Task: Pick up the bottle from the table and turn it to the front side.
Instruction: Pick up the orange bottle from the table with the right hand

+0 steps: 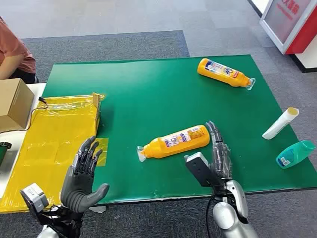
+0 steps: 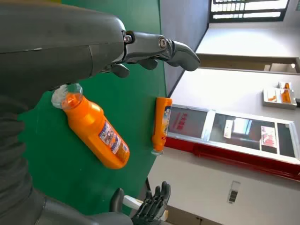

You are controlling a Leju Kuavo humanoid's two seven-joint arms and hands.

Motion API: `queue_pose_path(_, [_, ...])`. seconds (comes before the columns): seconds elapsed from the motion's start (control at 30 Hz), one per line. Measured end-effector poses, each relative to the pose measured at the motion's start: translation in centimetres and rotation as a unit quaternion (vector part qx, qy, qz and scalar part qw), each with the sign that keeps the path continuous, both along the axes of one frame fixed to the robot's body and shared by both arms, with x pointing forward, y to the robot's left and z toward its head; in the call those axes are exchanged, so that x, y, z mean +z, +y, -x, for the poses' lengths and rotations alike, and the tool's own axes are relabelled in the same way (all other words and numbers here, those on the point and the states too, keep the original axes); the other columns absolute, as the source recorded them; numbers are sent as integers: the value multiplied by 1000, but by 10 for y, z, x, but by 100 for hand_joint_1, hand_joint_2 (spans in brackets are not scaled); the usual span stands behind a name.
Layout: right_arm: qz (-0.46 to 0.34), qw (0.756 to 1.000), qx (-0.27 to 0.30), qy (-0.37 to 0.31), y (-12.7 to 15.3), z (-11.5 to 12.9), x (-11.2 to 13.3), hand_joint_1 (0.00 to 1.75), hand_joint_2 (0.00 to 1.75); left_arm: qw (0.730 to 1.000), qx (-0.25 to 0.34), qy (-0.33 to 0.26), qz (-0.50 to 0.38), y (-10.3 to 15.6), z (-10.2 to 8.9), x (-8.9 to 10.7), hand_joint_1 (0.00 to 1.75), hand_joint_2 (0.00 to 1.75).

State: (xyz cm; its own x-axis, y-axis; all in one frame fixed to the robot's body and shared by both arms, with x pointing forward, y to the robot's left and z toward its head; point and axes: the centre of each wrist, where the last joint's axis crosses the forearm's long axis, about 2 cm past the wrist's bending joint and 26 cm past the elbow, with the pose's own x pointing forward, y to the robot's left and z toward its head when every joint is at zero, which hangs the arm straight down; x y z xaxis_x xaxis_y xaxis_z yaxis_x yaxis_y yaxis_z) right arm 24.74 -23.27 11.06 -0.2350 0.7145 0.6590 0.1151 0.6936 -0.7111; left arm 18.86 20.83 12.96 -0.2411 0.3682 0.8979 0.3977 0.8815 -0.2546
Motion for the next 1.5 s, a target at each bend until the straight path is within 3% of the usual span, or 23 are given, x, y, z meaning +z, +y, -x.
queue_pose_path(0.13, [8, 1000, 1, 3, -2, 0, 0, 0, 175, 1000, 3, -1, -2, 1, 0, 0, 0, 175])
queue_pose_path(0.23, [-61, 997, 35, 32, -4, 0, -1, 0, 175, 1000, 6, -3, -1, 3, 0, 1, 0, 175])
queue_pose_path(0.4, [-278, 949, 130, 76, -8, 2, 1, 0, 175, 999, 27, -19, -13, 7, -1, 0, 0, 175])
queue_pose_path(0.53, [-356, 916, 166, 82, -11, 5, 5, 0, 175, 992, 79, -45, -90, 11, -4, 0, 0, 175])
queue_pose_path(0.63, [-366, 911, 174, 78, -14, 7, 7, 0, 175, 979, 113, -66, -155, 15, -6, 0, 0, 175])
queue_pose_path(0.7, [-329, 929, 157, 66, -17, 7, 9, 0, 175, 978, 112, -69, -164, 15, -6, 0, 0, 175])
queue_pose_path(0.83, [-175, 980, 89, 37, -21, 4, 14, 0, 175, 984, 87, -64, -143, 13, -5, 0, 0, 175])
queue_pose_path(0.97, [-31, 998, 43, 45, -19, -4, 20, 0, 175, 992, 59, -54, -100, 8, -6, 4, 0, 175])
queue_pose_path(1.1, [97, 994, 2, 47, -15, -17, 21, 0, 175, 995, 41, -54, -77, 0, -10, 12, 0, 175])
queue_pose_path(1.23, [216, 975, -21, 48, -10, -35, 16, 0, 175, 995, 14, -69, -68, -9, -20, 22, 0, 175])
queue_pose_path(1.5, [271, 958, 2, 99, -8, -68, 2, 0, 175, 991, -52, -107, -54, -33, -40, 50, 0, 175])
